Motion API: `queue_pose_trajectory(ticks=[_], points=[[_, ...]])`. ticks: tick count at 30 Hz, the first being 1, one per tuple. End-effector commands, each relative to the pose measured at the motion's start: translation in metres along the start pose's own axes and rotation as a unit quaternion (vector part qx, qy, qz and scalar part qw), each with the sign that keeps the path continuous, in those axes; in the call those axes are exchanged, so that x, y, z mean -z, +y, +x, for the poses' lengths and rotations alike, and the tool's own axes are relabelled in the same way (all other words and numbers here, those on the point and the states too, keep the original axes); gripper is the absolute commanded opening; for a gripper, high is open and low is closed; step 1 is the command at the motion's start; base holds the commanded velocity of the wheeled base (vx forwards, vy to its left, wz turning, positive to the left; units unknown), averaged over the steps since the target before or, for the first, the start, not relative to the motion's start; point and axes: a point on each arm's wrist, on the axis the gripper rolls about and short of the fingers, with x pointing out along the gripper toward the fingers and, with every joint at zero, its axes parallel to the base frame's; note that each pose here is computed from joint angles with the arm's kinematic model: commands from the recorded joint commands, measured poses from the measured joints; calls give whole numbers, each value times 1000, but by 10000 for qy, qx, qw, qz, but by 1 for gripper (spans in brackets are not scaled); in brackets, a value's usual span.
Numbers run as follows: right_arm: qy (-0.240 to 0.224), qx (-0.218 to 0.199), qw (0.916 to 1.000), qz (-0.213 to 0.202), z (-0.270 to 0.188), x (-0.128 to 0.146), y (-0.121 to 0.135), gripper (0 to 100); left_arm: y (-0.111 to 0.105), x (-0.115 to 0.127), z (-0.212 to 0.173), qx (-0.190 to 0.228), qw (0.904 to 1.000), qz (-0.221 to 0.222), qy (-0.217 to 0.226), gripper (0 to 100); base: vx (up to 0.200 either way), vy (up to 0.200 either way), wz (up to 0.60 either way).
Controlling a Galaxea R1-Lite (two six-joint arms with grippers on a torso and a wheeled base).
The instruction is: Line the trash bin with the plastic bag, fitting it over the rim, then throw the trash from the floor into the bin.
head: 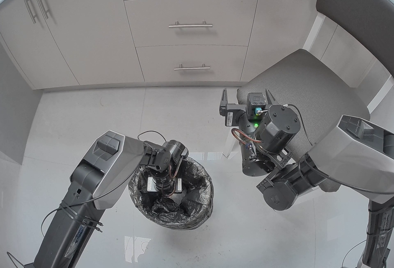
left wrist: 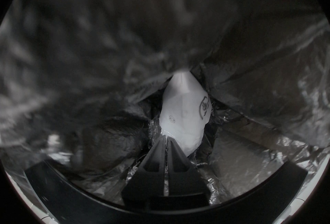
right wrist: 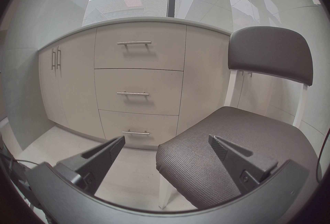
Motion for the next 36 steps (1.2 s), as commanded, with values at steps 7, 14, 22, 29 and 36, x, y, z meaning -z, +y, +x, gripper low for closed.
queue_pose_trajectory(ticks=[7, 14, 22, 29, 36], points=[[-32, -2, 10000, 23, -3, -3, -3, 100, 3, -9, -131, 4, 9998, 114, -156, 0, 0, 0, 0], [33, -15, 10000, -41, -10, -8, -12, 100, 21, 10, -222, -465, 9984, 268, -148, 0, 0, 0, 0], [-84, 202, 9994, -268, -18, -46, -51, 100, 74, 62, -348, -925, 9928, 756, -88, 0, 0, 0, 0], [-273, 863, 9952, -381, -40, -101, -136, 100, 154, 130, -456, -1113, 9876, 358, -1046, 0, 0, 0, 0], [-711, 1429, 9868, -259, -93, -171, -210, 100, 223, 230, -532, -1056, 9598, -534, -2545, 0, 0, 0, 0]])
